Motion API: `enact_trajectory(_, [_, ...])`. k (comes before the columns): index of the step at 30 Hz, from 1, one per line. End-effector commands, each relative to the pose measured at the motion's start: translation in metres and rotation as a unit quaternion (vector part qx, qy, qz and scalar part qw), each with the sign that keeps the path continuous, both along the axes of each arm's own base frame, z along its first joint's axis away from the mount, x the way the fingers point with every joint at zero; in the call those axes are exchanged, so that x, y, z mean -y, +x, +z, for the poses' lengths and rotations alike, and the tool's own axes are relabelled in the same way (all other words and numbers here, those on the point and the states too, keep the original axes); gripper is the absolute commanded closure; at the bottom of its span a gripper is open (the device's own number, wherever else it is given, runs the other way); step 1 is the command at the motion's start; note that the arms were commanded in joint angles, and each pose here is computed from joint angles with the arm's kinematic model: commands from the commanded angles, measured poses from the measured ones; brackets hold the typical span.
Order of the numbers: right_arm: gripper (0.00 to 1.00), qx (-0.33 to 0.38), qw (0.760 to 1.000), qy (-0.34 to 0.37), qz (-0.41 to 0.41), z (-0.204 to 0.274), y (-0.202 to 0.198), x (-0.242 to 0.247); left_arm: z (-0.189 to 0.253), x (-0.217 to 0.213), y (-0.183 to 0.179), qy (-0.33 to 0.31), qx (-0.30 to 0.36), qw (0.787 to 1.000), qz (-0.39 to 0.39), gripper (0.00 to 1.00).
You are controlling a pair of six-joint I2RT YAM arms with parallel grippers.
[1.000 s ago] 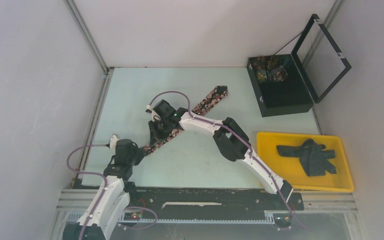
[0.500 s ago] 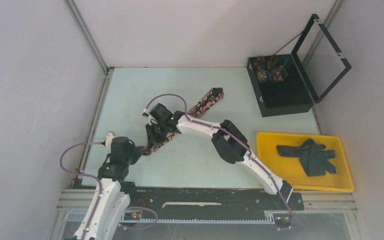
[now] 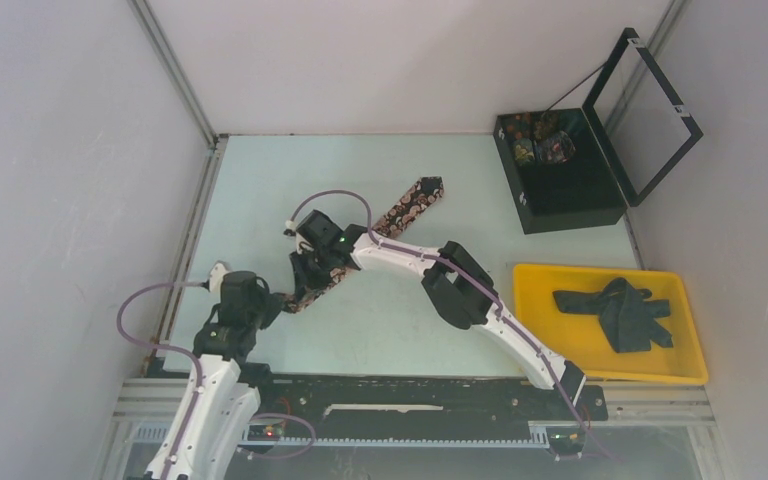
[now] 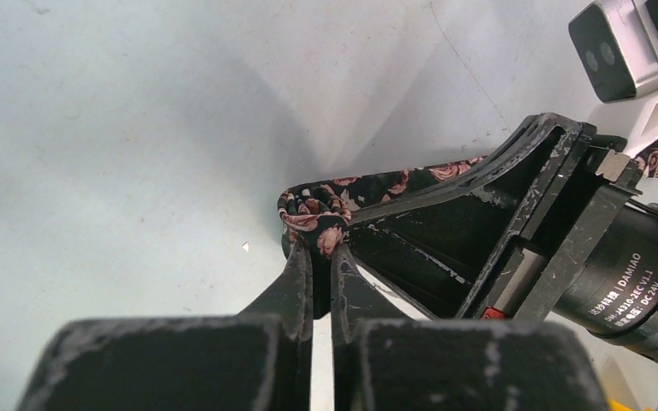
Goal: Roll the ties
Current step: Roll the tie at the center of the board.
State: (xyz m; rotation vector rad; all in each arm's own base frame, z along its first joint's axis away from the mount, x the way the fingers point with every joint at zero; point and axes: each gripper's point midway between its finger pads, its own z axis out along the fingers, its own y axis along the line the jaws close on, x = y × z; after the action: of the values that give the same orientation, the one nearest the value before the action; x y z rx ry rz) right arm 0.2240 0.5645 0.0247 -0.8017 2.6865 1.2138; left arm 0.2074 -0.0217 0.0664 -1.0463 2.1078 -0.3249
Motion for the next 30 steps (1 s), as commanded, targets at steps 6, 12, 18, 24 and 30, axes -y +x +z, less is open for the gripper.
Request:
enact_trajectory(6, [0.9,0.012,0.999,0.035,0.012,0.026,-0.006,-0.017,0.019,0.003,0.018,0.002,0.024,1.0,-0.011,1.0])
enact_trajectory(12, [0.9,0.005,0.999,0.039,0.019,0.026,-0.01,-0.018,0.021,0.007,0.024,-0.004,0.024,0.999,-0.02,1.0])
enact_trajectory(18, [0.9,-0.006,0.999,0.043,0.021,0.026,-0.012,-0.017,0.021,0.011,0.028,-0.012,0.022,0.999,-0.028,1.0])
enact_trajectory(24, [0.9,-0.015,0.999,0.048,0.017,0.025,-0.01,-0.013,0.019,0.016,0.033,-0.019,0.018,0.999,-0.035,1.0])
enact_trajectory(30, [0.9,-0.016,0.999,0.047,0.01,0.024,-0.004,-0.006,0.016,0.023,0.038,-0.019,0.012,0.999,-0.045,1.0])
